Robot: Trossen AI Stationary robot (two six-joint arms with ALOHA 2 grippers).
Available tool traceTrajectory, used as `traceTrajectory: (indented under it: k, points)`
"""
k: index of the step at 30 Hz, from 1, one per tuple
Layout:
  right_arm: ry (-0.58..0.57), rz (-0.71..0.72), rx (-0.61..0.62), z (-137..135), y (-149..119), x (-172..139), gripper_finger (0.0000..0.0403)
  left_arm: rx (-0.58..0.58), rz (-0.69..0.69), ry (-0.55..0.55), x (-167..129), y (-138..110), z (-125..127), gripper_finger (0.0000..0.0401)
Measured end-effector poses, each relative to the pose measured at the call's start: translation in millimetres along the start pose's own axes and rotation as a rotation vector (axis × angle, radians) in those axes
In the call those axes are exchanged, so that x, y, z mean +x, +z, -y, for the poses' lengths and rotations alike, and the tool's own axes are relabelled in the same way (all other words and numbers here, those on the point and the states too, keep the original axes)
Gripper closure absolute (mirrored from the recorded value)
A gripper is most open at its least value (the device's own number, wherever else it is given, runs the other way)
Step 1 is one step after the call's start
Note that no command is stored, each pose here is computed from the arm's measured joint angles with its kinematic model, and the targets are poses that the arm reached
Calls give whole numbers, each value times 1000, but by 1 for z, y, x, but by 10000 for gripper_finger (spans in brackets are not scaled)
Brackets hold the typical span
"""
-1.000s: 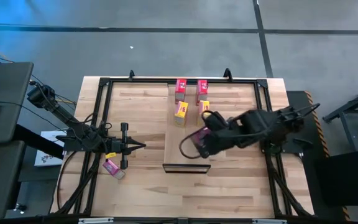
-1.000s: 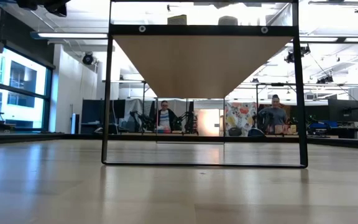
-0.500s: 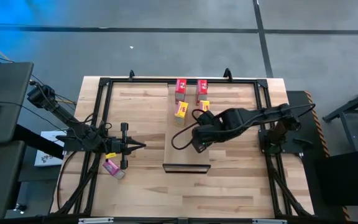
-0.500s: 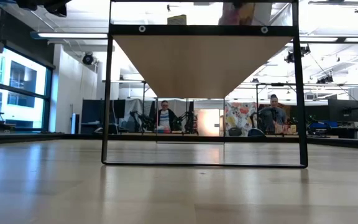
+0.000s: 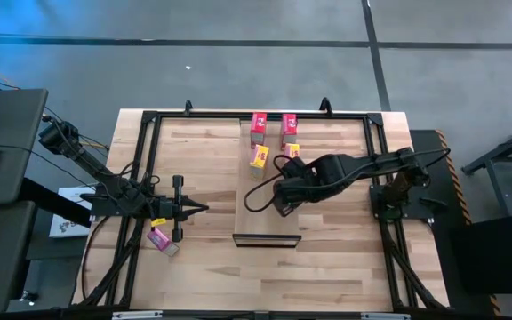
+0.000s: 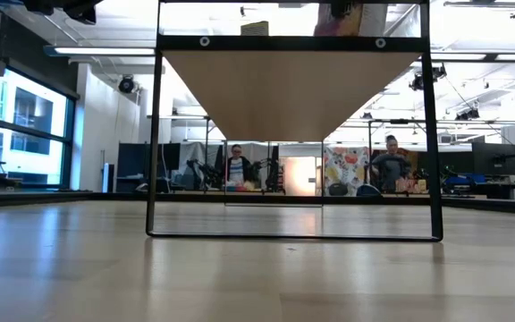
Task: Stack cereal on shelf
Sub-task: Put the right purple cereal box on the shelf
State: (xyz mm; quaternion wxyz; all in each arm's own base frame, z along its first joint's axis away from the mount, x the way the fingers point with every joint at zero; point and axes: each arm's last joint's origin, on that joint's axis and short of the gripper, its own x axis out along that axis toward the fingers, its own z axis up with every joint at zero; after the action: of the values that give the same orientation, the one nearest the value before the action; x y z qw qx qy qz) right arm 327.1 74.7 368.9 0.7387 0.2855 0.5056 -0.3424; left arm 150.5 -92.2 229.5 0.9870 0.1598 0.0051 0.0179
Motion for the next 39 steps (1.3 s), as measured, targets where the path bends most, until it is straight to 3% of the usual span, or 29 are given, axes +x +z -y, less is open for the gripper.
traceTrajectory:
  k: [7,15,27,39]
  points:
    - [23,-27,71,-1,0,0,269,0,0,0,0,0,0,401]
    - [36,6,251,-4,1,1,269,0,0,0,0,0,0,401]
    - [94,8,207,-8,5,1,269,0,0,0,0,0,0,401]
    - [6,-12,255,0,3,2,269,0,0,0,0,0,0,401]
